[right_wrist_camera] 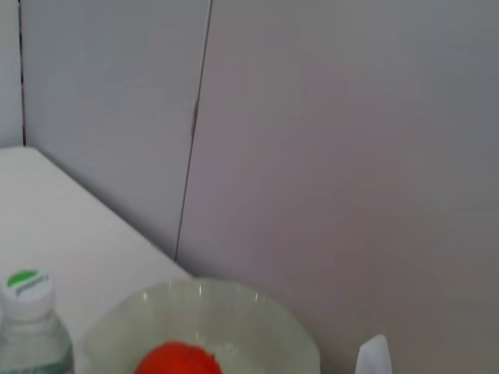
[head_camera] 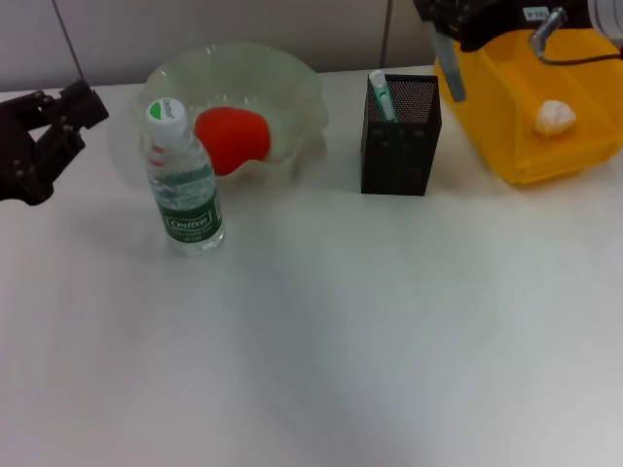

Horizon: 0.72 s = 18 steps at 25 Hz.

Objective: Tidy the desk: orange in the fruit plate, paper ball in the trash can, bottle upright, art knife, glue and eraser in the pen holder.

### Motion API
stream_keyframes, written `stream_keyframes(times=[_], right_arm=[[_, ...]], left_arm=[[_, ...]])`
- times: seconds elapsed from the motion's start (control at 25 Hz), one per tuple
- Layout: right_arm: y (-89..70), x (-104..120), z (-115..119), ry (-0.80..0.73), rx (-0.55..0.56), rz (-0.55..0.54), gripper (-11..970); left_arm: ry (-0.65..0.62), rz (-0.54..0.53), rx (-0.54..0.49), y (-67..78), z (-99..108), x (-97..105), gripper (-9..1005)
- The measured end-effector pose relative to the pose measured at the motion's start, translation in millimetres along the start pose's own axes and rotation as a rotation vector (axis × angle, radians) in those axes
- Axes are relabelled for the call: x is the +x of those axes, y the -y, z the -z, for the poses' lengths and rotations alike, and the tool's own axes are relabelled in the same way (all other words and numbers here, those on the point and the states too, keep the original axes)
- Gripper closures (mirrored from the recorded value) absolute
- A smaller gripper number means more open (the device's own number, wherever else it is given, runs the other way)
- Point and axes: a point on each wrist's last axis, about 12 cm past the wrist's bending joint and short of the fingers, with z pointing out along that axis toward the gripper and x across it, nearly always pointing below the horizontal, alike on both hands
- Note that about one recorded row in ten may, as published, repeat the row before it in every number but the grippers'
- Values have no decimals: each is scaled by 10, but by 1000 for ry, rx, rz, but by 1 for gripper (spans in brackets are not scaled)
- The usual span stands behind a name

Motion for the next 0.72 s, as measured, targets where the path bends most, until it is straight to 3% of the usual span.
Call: stream_keyframes(times=[0.72], right_arm=[[311,707,-192,323,-51,20,825]], left_arm=[[21,18,-14,15,-2,55,856]])
